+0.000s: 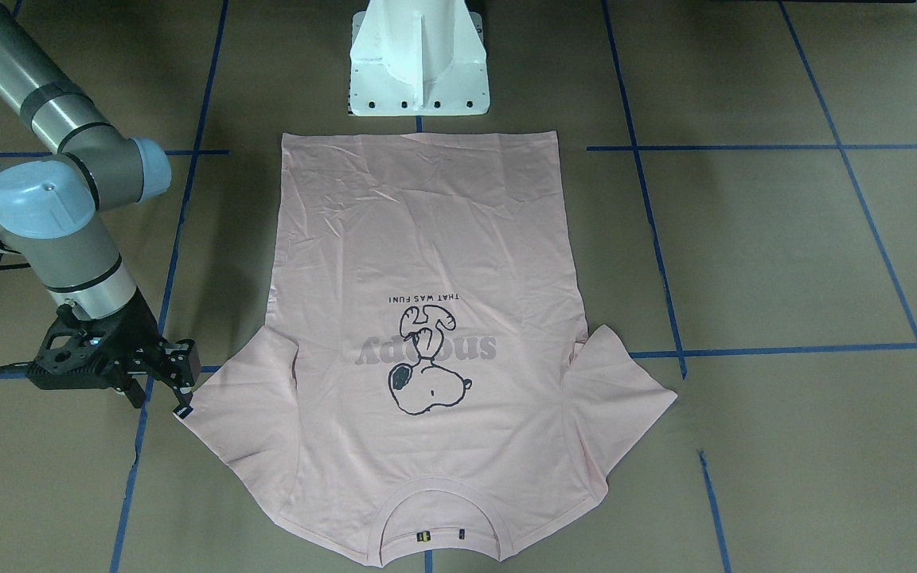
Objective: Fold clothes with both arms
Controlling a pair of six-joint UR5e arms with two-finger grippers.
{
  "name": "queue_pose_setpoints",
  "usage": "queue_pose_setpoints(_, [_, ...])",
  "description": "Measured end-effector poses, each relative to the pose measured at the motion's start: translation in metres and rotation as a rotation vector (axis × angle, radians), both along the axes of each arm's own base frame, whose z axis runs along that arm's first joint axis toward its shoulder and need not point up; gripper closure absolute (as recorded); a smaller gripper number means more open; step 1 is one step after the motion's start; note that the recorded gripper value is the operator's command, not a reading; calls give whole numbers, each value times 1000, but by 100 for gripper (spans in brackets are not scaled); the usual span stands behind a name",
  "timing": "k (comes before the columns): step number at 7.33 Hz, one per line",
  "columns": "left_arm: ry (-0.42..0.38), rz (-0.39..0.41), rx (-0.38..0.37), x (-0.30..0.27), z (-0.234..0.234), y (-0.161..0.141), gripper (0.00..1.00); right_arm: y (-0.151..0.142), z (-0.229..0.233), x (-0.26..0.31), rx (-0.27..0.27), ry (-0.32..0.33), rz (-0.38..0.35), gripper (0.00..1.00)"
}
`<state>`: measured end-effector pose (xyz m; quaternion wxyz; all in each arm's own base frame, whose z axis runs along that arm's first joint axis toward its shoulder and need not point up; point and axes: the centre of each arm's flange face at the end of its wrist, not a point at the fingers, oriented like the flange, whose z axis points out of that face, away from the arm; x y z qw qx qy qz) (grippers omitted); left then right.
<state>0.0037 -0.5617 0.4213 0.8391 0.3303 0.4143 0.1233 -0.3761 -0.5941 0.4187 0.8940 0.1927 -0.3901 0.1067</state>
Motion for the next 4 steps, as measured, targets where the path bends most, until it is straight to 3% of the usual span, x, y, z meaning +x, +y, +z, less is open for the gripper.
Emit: queue_pose_setpoints(4, [-1,1,1,0,0,1,0,-8,19,-29,-14,58,8,44])
